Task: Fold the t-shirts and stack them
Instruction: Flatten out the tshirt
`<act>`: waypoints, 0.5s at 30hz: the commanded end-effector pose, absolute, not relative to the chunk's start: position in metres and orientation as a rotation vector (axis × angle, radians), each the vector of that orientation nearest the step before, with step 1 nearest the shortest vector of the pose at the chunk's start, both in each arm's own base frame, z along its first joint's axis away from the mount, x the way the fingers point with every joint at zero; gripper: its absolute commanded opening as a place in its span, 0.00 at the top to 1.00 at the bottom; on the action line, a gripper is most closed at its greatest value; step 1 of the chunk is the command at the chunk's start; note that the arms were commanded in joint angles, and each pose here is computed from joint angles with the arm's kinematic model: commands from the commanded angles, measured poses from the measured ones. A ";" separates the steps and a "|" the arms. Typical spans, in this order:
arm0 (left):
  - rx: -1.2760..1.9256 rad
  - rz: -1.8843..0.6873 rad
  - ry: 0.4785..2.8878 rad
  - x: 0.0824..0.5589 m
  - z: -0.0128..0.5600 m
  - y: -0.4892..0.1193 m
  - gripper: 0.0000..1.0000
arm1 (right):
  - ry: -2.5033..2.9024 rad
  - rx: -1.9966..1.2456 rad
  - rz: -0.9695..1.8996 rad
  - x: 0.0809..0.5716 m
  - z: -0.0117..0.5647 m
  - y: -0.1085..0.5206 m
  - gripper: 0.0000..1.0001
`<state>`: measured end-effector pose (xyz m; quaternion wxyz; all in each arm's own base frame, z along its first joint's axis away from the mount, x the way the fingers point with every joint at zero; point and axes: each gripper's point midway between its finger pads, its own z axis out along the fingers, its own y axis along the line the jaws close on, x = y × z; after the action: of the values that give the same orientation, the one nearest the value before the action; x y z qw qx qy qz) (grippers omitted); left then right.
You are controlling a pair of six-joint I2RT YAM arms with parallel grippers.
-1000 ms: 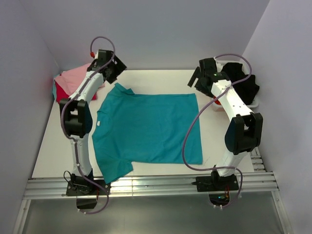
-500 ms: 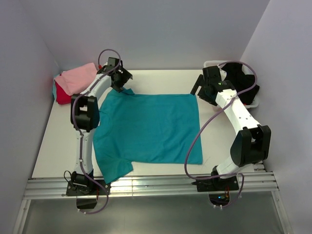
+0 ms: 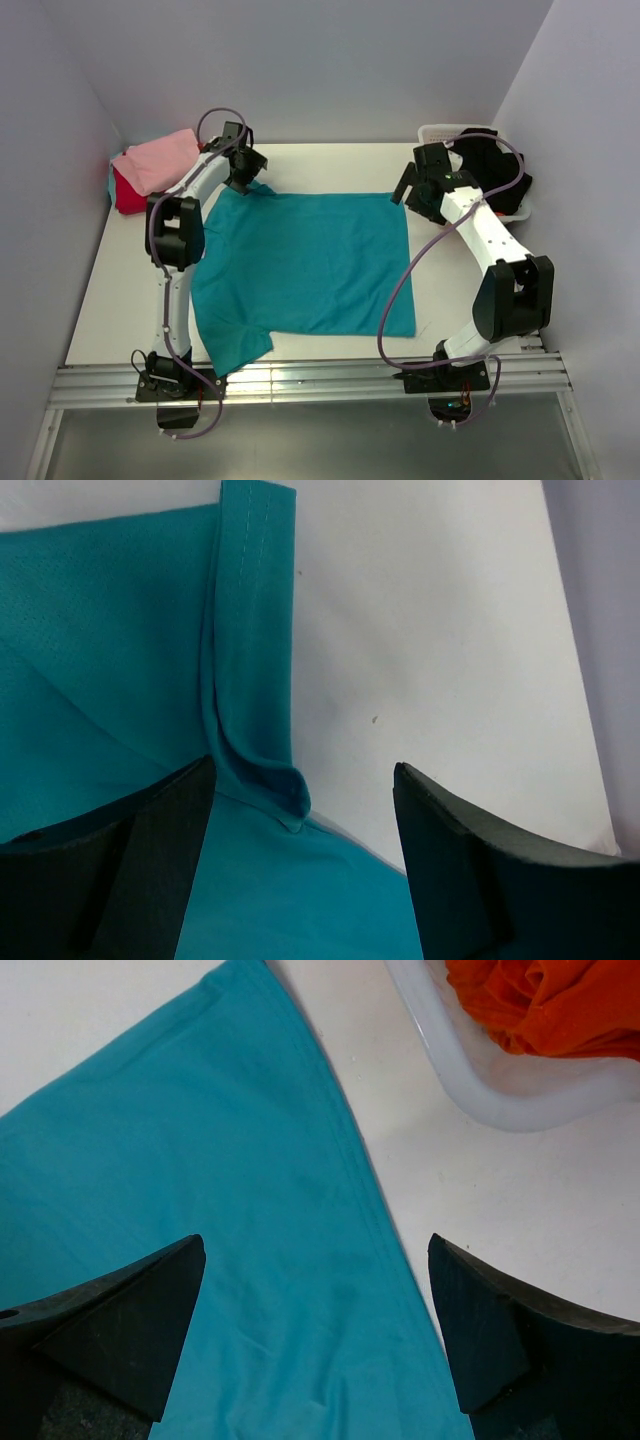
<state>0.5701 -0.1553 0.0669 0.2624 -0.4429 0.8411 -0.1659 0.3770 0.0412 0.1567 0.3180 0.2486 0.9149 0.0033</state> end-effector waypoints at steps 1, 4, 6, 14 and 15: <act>-1.192 -0.477 2.143 0.574 0.131 -0.152 0.23 | 2.372 0.659 0.014 0.378 0.162 0.040 0.01; -1.176 -0.473 2.111 0.574 0.140 -0.149 0.22 | 2.378 0.655 0.010 0.376 0.160 0.040 0.01; -1.169 -0.484 2.109 0.571 0.142 -0.150 0.22 | 2.374 0.650 0.009 0.374 0.162 0.039 0.01; -1.183 -0.513 2.175 0.563 0.121 -0.167 0.23 | 2.380 0.632 -0.007 0.368 0.161 0.037 0.01; -1.188 -0.516 2.178 0.562 0.120 -0.169 0.24 | 2.380 0.627 -0.013 0.367 0.161 0.036 0.01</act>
<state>0.5636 -0.1580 0.1024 0.2928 -0.4454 0.8284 -0.1721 0.3669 0.0393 0.1431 0.3028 0.2446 0.9211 -0.0046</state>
